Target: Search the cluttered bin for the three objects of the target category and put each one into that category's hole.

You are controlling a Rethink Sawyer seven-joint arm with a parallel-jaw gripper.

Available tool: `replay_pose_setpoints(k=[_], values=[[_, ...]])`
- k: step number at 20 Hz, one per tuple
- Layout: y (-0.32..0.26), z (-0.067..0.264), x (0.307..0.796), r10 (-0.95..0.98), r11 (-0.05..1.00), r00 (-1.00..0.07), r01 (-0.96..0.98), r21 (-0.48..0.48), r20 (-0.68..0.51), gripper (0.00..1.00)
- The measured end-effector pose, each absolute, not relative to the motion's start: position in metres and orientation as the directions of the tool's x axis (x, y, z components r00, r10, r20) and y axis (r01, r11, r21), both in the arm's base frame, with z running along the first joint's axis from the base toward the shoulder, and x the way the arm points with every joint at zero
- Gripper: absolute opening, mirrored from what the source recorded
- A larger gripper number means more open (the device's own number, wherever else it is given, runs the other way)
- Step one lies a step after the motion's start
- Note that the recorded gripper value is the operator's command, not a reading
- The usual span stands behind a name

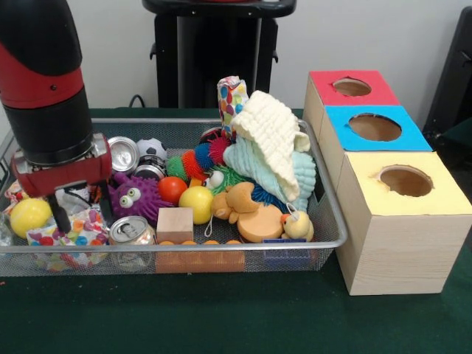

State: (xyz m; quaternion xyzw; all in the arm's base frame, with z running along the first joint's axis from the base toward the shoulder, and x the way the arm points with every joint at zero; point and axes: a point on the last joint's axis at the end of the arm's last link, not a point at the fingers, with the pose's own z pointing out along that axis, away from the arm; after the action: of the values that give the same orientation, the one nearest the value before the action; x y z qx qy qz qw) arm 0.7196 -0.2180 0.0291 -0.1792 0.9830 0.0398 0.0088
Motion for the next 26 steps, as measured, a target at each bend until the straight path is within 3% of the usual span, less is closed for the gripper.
replay_pose_setpoints(k=[10, 26], values=[[-0.265, 0.049, 0.712, -0.302, 0.952, -0.953, -0.303, 0.039, -0.039, 1.00], [-0.286, 0.030, 0.670, -0.281, 0.958, -0.960, -0.279, 0.068, 0.019, 1.00]])
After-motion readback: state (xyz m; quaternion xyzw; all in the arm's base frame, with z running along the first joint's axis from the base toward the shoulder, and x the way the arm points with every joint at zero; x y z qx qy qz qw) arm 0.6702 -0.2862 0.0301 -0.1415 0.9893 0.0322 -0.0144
